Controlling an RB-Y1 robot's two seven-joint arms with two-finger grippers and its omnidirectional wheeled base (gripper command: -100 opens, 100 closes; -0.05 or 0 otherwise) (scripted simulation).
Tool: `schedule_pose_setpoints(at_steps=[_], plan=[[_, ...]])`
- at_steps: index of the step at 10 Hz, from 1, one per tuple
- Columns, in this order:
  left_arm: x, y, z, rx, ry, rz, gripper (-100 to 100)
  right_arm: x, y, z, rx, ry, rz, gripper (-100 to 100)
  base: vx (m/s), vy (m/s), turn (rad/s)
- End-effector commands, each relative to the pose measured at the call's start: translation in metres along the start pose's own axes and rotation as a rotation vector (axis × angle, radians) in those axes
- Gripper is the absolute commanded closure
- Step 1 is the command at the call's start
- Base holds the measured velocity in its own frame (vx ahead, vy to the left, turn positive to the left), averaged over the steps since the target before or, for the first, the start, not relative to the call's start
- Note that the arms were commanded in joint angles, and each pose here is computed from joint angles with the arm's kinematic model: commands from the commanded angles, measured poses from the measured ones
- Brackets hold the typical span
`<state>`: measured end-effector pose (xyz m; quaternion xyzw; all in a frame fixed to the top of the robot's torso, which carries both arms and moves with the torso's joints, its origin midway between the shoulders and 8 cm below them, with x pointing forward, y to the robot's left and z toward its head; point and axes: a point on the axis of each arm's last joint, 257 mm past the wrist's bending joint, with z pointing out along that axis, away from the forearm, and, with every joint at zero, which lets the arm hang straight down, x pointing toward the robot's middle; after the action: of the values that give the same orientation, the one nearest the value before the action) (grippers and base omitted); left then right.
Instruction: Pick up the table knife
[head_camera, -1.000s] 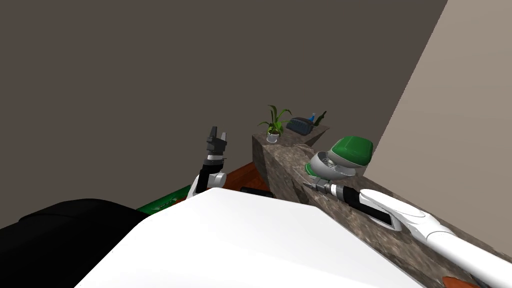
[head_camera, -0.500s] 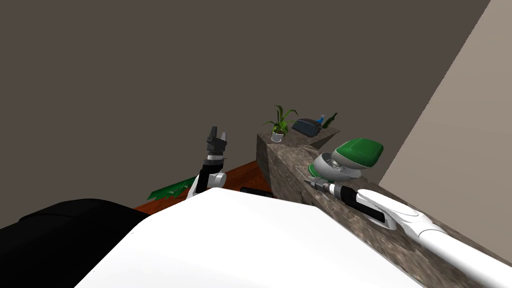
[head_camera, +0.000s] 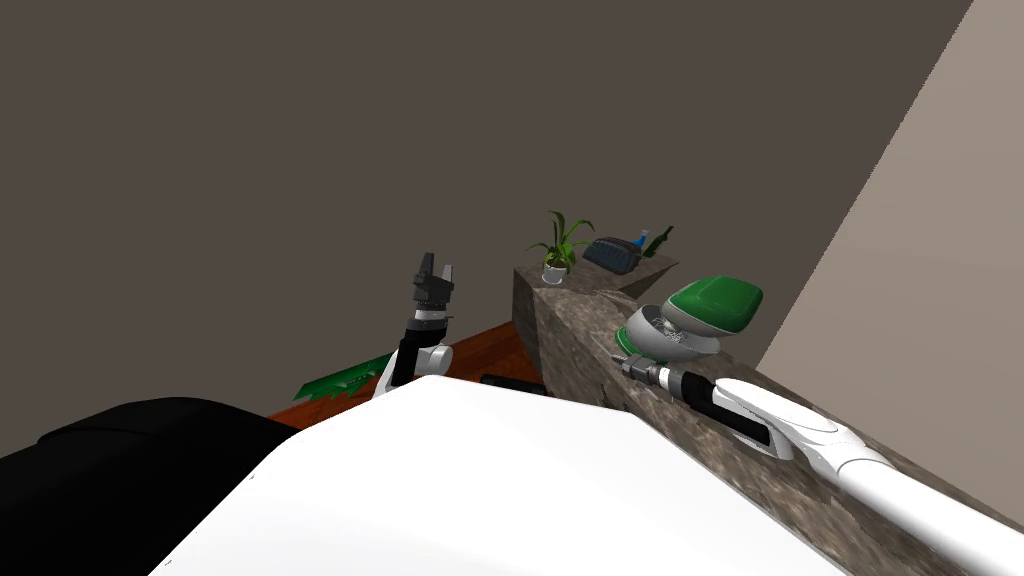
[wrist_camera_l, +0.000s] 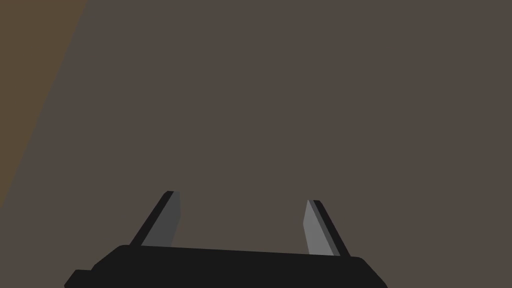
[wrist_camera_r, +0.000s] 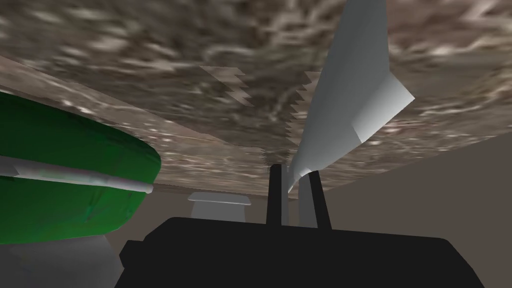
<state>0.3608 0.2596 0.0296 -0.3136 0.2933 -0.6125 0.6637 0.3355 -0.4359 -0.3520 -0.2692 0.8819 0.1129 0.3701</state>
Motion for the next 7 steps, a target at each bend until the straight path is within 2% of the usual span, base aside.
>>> schedule_pose_setpoints(at_steps=[1, 5, 6, 7], plan=[[0.0, 0.0, 0.0, 0.0, 0.0, 0.0, 0, 0.0, 0.004, -0.001, -0.013, 0.002, -0.009, 100, 0.042, 0.008, -0.228], [0.0, 0.0, 0.0, 0.0, 0.0, 0.0, 0, -0.008, 0.024, -0.012, -0.095, 0.002, -0.091, 100, 0.125, 0.032, -0.297], [0.0, 0.0, 0.0, 0.0, 0.0, 0.0, 0, -0.008, 0.021, -0.01, -0.08, 0.002, -0.077, 100, 0.048, 0.021, -0.077], [0.0, 0.0, 0.0, 0.0, 0.0, 0.0, 0, -0.008, 0.022, -0.01, -0.086, 0.002, -0.081, 0, 0.008, 0.005, 0.015]])
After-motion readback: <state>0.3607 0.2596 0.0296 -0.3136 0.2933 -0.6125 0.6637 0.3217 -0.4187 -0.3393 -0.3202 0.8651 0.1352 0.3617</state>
